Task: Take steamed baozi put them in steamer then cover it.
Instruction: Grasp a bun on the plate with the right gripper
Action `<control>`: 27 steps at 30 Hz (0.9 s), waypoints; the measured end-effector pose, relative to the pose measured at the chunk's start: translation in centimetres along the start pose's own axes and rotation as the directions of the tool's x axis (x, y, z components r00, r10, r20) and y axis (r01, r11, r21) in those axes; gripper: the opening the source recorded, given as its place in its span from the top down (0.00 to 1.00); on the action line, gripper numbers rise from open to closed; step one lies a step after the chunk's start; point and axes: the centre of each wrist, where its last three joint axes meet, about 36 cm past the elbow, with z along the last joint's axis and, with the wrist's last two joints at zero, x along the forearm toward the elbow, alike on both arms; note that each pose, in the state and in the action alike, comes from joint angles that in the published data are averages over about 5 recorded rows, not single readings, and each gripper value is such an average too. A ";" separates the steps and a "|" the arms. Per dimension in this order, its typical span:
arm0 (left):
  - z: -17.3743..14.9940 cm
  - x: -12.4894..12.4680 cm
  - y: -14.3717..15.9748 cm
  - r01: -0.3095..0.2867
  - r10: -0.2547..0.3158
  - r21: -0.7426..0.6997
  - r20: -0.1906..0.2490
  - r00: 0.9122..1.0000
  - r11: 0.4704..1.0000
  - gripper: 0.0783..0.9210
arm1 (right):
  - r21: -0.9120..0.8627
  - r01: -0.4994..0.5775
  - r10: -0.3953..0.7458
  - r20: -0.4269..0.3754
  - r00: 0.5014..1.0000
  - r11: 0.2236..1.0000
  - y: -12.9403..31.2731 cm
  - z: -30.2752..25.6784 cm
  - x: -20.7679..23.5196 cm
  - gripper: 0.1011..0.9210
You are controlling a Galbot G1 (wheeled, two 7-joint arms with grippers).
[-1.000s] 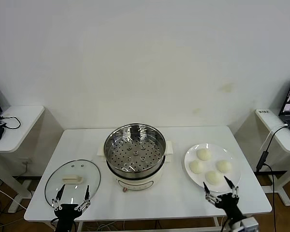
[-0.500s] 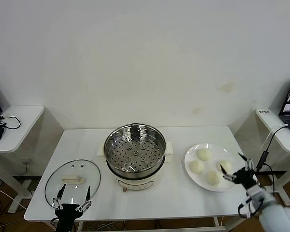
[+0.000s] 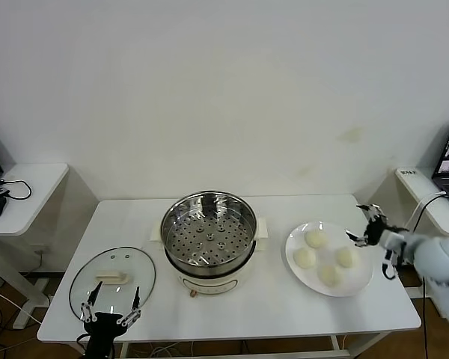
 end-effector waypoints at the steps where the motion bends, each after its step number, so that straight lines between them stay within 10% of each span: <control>1: 0.0 -0.1 0.1 0.000 0.000 -0.003 0.000 1.000 1.000 0.12 | 0.017 0.031 -0.031 -0.004 1.000 0.999 -0.7 -0.1 -0.5 0.12; 27: 0.0 -0.5 1.3 0.017 -0.018 -0.035 -0.004 1.000 0.999 0.12 | 0.179 0.507 -0.482 -0.168 0.860 0.843 -6.1 -3.6 -11.5 0.12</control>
